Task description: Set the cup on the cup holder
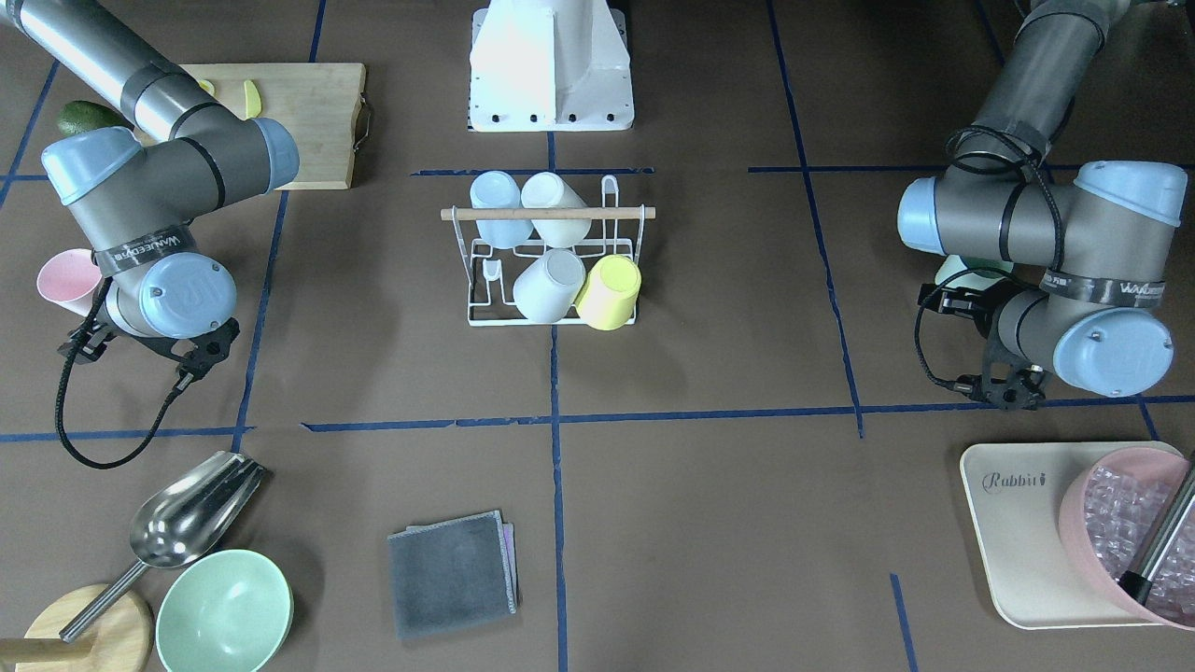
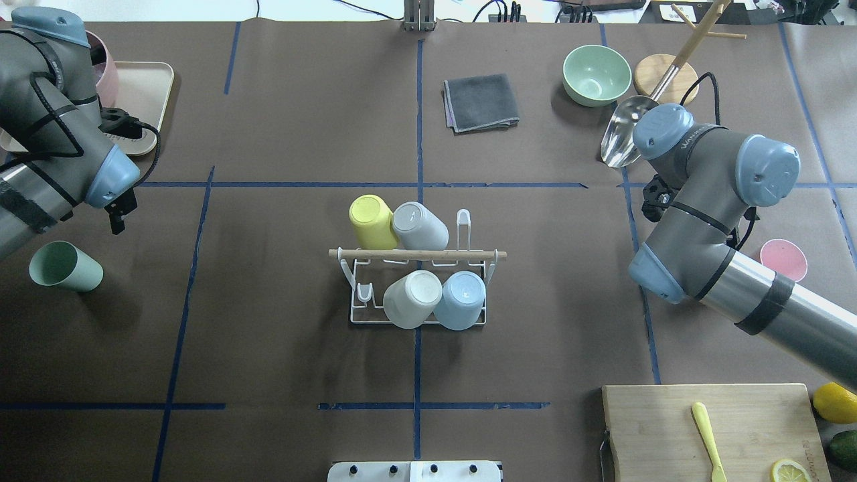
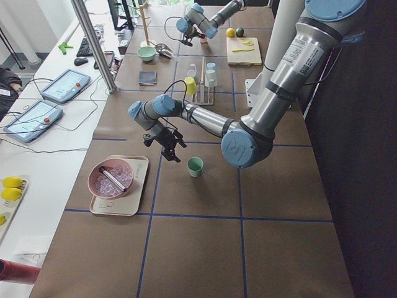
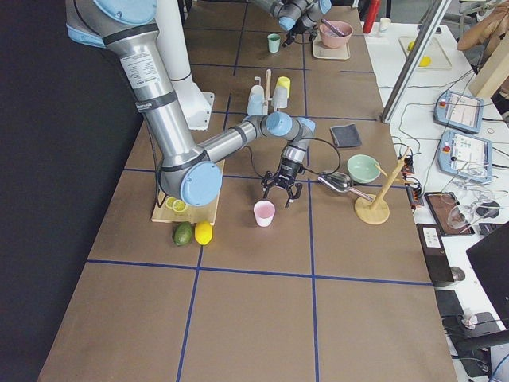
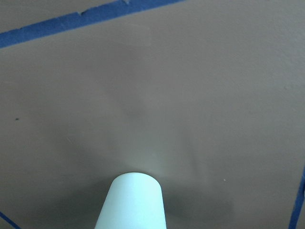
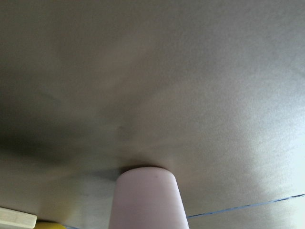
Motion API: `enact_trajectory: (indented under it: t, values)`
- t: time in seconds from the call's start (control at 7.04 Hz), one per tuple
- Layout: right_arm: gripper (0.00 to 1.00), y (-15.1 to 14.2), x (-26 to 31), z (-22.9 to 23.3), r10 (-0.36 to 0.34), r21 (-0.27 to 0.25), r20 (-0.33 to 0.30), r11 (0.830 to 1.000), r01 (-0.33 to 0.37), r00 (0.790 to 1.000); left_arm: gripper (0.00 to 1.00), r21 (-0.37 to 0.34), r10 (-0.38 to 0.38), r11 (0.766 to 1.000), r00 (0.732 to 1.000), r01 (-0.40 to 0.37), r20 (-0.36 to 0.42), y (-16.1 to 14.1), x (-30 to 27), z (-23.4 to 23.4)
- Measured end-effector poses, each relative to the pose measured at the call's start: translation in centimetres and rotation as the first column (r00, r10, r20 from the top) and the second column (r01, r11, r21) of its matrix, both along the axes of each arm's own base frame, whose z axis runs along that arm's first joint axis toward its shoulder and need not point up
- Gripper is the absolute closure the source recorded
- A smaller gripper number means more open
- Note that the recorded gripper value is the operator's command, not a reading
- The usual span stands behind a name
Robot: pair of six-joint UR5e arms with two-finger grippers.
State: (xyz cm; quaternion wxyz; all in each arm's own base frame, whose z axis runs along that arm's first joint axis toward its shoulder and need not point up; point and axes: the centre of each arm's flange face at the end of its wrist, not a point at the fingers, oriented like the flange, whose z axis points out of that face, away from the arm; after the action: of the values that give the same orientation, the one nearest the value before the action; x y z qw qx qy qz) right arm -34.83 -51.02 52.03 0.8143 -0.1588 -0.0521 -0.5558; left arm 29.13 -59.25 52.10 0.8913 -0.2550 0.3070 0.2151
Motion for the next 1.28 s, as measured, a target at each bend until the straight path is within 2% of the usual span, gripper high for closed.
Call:
enact_trajectory:
  t: [0.28, 0.85, 1.28]
  values:
    - [0.00, 0.2, 0.1, 1.3, 0.003, -0.041, -0.044, 0.999, -0.005, 0.999, 0.00, -0.009, 0.027, 1.000, 1.000, -0.027, 0.002, 0.4, 1.1, 0.7]
    - [0.00, -0.3, -0.5, 3.7, 0.013, -0.087, -0.095, 0.996, -0.021, 0.995, 0.00, -0.016, 0.163, 0.986, 0.985, -0.164, -0.050, 2.0, 2.7, 4.9]
    - [0.00, -0.6, -0.7, 4.9, 0.017, -0.121, -0.121, 0.992, -0.032, 0.993, 0.00, -0.044, 0.179, 0.982, 0.983, -0.181, -0.045, 2.5, 2.4, 6.9]
